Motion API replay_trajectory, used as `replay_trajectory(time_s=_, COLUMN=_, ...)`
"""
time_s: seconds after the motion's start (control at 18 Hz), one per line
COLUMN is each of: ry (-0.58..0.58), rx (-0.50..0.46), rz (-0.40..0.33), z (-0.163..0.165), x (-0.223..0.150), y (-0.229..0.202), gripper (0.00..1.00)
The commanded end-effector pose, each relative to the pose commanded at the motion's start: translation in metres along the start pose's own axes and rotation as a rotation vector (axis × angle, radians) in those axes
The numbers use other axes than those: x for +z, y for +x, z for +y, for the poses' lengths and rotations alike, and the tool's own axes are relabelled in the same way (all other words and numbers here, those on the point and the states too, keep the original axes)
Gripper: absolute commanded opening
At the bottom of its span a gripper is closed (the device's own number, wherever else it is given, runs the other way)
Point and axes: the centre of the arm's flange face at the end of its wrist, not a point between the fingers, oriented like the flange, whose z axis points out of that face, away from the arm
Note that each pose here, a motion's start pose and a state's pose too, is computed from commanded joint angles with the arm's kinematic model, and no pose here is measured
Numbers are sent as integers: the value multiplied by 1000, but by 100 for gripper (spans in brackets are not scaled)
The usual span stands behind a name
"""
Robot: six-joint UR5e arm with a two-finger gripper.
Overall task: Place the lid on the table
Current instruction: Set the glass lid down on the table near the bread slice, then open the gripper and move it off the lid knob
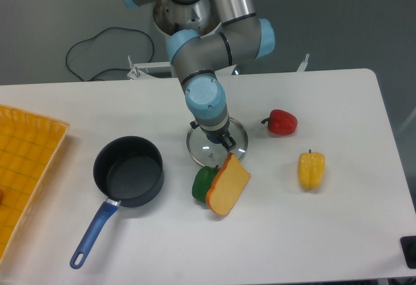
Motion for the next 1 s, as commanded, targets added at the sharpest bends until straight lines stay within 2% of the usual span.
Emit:
replay_trajectory(time_s=0.33, ry=5, rx=-1, rz=-22, z=3, x=-21, y=-6, gripper=100)
replay_trajectory(time_s=0.56, ry=1, rx=-1, rz=-4, z=6, x=-37, y=-5, gripper=100)
replay_trajectory(time_s=1.0, ry=64, rx=-23, rz=-130, z=12, x=-106, y=-21, gripper=100)
